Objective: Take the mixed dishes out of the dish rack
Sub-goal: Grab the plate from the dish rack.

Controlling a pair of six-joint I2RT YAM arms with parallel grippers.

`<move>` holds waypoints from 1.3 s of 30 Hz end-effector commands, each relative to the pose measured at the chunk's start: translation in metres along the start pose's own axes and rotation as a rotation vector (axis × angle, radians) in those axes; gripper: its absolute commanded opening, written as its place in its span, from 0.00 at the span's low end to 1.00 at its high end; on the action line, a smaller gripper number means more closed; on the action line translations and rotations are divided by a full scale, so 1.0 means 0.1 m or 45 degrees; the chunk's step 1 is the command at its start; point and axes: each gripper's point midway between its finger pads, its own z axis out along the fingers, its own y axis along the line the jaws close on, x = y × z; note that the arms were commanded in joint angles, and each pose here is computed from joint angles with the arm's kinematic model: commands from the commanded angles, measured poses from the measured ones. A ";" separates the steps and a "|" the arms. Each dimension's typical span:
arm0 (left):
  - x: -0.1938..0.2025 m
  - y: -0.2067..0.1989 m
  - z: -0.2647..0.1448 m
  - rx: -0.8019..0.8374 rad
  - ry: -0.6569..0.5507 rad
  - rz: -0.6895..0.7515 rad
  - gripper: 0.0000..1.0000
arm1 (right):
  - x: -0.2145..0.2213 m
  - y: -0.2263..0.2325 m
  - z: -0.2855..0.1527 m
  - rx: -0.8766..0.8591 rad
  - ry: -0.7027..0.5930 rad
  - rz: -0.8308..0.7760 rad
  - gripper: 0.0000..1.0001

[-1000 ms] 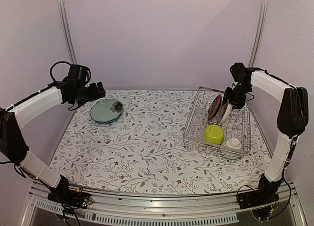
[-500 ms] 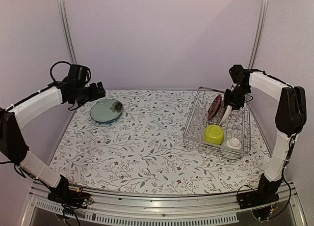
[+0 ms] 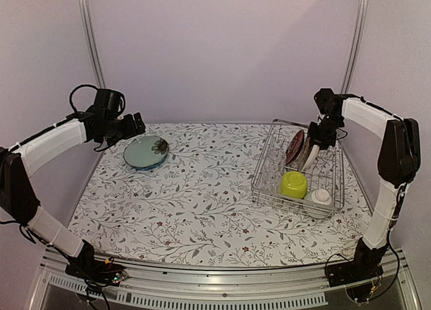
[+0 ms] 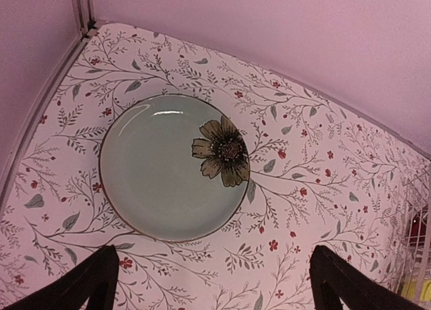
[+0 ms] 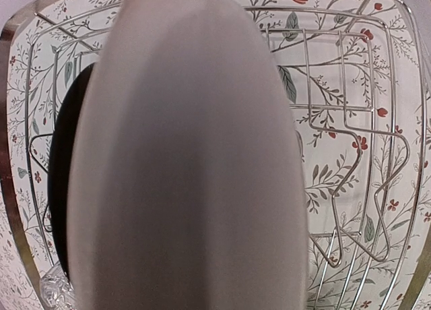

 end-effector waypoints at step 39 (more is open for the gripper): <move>0.01 -0.14 0.04 0.061 0.010 -0.012 0.99 | -0.39 0.02 -1.39 -0.015 -0.256 -0.088 0.06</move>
